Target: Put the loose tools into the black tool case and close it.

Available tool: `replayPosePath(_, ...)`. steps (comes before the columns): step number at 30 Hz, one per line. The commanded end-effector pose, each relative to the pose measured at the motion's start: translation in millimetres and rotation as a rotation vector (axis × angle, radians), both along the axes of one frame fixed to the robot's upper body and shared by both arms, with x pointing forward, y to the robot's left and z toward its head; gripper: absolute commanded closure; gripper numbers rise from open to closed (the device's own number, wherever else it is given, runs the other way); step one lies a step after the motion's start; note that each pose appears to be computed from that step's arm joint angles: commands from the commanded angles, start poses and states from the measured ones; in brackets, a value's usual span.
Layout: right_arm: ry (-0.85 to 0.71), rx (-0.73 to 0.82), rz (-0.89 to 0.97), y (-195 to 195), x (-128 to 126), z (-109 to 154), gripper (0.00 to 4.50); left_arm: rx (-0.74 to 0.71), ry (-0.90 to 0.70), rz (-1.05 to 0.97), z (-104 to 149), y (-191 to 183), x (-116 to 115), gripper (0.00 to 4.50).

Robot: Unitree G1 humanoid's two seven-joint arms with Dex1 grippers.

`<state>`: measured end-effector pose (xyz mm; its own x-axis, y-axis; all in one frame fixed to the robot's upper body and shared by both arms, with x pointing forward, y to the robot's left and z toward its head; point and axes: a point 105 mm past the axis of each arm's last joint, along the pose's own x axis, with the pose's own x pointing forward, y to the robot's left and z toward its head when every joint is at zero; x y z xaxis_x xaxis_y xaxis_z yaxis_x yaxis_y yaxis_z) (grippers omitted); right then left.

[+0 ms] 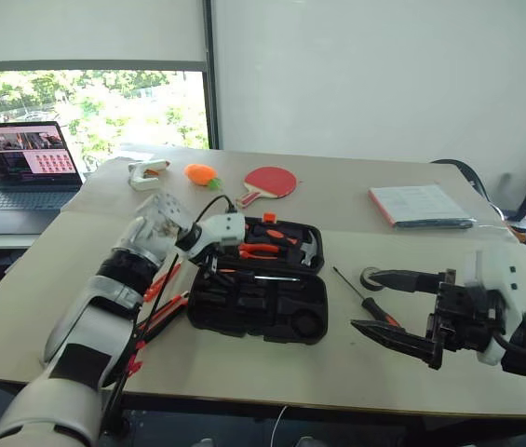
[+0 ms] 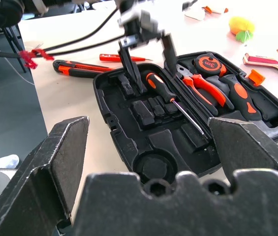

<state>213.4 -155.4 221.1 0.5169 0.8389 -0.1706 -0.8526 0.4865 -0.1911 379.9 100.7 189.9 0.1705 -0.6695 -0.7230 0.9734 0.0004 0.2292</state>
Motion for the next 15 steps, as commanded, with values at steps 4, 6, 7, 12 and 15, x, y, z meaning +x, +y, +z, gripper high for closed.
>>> replayPosePath(4,-0.037,-0.004,0.009,2.8,0.8,5.2,0.0,0.047,-0.112,-0.055,5.3,-5.6,0.2,2.49)
replayPosePath(6,-0.037,-0.005,0.008,2.7,0.9,5.3,0.0,0.071,-0.138,-0.051,-1.7,-6.3,4.2,3.2)
replayPosePath(7,-0.037,-0.007,0.007,2.2,0.9,5.1,0.0,0.08,-0.145,-0.048,-5.8,-7.4,6.2,3.58)
replayPosePath(12,-0.034,-0.008,0.005,1.3,0.7,4.8,0.0,0.1,-0.152,-0.043,-20.8,-13.1,12.5,4.47)
replayPosePath(15,-0.031,-0.006,0.005,1.8,0.4,3.9,0.0,0.115,-0.142,-0.038,-27.7,-16.9,13.9,4.47)
